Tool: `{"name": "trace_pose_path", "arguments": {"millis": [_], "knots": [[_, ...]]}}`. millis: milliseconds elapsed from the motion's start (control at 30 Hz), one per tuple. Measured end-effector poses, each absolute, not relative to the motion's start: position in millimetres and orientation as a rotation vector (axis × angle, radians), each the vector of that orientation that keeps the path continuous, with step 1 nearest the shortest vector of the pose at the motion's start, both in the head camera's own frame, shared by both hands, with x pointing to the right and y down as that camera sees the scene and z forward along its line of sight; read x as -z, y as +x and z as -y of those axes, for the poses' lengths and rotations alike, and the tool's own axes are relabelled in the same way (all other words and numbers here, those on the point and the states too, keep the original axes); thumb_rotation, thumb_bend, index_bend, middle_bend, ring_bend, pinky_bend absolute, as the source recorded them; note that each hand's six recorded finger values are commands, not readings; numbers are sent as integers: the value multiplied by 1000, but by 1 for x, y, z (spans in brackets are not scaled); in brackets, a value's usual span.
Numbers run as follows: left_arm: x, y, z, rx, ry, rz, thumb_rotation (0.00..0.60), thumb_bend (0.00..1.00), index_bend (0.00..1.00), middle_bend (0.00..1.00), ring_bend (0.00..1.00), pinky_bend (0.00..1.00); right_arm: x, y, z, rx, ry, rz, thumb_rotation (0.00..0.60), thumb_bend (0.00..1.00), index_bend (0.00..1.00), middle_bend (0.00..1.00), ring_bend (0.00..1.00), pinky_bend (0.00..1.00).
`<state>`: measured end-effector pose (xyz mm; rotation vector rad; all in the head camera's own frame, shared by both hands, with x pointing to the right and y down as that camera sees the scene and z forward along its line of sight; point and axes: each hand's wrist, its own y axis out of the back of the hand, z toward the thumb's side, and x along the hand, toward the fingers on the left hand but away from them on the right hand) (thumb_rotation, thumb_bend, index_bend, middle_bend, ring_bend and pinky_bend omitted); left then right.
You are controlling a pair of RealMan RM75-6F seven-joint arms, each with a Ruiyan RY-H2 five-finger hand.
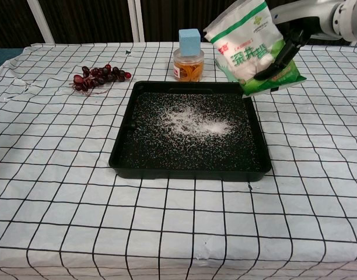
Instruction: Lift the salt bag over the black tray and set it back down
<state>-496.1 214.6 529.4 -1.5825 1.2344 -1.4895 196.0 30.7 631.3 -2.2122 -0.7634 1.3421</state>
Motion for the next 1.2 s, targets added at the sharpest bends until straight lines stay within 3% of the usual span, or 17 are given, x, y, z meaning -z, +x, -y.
{"name": "trace_pose_path", "arguments": {"millis": [400, 800, 1200], "knots": [[-530, -496, -214, 1491, -1582, -1236, 600, 609, 221, 41, 0, 0, -634, 231, -26, -1209, -2155, 1143, 600, 425, 542, 416, 538, 510], [-530, -497, -215, 1494, -1582, -1235, 600, 610, 221, 41, 0, 0, -642, 267, -56, -1188, -2066, 1291, 600, 397, 542, 383, 504, 510], [-530, -496, -215, 1496, -1582, -1235, 600, 610, 221, 41, 0, 0, -681, 292, -92, -1231, -1972, 1382, 600, 392, 542, 382, 504, 510]]}}
